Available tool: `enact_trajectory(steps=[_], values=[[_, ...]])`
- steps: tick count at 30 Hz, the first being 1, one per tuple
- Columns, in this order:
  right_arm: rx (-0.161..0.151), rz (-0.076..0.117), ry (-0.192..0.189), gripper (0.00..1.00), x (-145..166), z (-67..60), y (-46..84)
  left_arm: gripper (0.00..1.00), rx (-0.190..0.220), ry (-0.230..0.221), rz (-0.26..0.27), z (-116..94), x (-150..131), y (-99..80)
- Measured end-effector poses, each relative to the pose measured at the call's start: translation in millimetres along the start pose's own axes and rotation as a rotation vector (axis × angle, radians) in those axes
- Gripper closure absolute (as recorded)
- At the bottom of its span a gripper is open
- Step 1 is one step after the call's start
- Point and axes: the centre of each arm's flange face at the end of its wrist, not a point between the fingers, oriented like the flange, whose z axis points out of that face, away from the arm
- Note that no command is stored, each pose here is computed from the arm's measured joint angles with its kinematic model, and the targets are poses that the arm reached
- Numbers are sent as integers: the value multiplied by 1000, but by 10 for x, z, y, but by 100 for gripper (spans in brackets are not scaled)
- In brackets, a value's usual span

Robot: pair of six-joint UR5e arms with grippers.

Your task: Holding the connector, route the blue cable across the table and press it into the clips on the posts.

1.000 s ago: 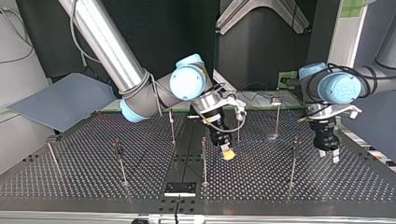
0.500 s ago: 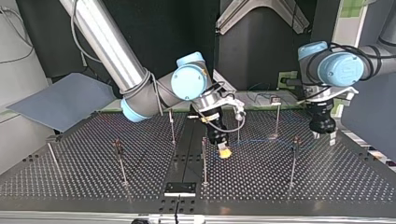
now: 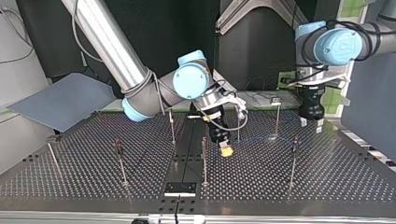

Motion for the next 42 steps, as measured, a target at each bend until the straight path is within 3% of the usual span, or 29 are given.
enact_trajectory(steps=[12, 22, 33, 42], values=[[0, -2, -2, 100, 5, -17, -41, 0, 111, -65, 33, -250, -346, -318], [-2, -1, -5, 100, 30, -20, -42, 0, 164, -30, 108, -396, -293, -555], [-3, -1, -7, 100, 27, -19, -41, 0, 218, -5, 196, -328, -150, -929], [-3, -2, -6, 100, 26, -17, -40, 0, 223, -21, 183, -199, -141, -978]])
